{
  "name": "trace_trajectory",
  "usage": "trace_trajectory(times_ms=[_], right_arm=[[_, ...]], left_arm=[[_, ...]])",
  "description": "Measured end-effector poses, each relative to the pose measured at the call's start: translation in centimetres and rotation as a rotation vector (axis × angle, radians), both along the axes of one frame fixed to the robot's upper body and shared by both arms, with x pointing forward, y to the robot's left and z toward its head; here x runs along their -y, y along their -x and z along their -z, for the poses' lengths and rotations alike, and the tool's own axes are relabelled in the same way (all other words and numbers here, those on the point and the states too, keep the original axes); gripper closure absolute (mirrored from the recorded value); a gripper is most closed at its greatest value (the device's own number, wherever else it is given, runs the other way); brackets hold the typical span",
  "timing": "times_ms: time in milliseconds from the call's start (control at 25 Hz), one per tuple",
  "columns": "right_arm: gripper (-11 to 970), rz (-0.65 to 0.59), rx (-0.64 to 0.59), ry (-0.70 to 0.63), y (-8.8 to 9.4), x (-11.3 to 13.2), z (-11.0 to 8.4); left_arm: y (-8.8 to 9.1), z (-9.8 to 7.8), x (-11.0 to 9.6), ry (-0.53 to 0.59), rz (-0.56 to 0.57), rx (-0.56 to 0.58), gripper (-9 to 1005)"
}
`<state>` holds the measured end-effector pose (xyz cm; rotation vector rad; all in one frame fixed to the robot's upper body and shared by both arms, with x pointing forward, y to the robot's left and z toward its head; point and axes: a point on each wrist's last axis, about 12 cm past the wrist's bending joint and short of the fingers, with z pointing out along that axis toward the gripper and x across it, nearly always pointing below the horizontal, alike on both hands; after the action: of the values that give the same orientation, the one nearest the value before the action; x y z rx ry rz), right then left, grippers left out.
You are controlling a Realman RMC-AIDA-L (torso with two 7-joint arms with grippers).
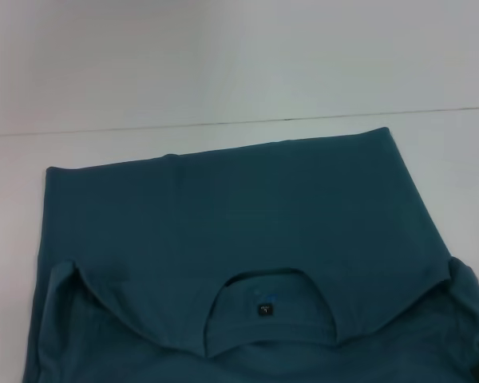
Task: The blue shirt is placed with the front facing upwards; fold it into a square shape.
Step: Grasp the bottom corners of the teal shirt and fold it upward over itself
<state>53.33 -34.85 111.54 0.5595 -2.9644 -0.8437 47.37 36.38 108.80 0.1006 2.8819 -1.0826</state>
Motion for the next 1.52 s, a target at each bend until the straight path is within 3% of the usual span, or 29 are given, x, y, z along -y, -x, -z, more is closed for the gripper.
trace_trajectory(times_ms=[160,280,560,840,1240,1520], right_arm=[[867,-0.008,0.008,-0.015,0.0,0.0,-0.1],[863,0.003,0.06,-0.056,-0.5,0.1,-0.8],[854,0.198,0.273,-0.105,-3.5,2.4,-3.4],[845,0.324,0.365,-0.098,-5.5,3.0,-4.5],[833,0.469,0.459,-0.03,-8.5,2.2,-4.5],[824,0.453,0.546,0.028,-11.7,-1.0,-3.9]], left_arm=[[-0.4,-0.3,0.0,0.004,-0.007,0.02,953],[-1.8,-1.3,0.1,0.027,-0.018,0.081,954],[-7.0,-4.0,1.0,0.051,-0.028,0.173,954],[-11.1,-5.6,2.4,-0.011,-0.071,0.221,953],[-14.9,-5.7,4.0,-0.144,-0.204,0.299,953],[-16.6,-5.0,6.0,-0.22,-0.243,0.34,954]])
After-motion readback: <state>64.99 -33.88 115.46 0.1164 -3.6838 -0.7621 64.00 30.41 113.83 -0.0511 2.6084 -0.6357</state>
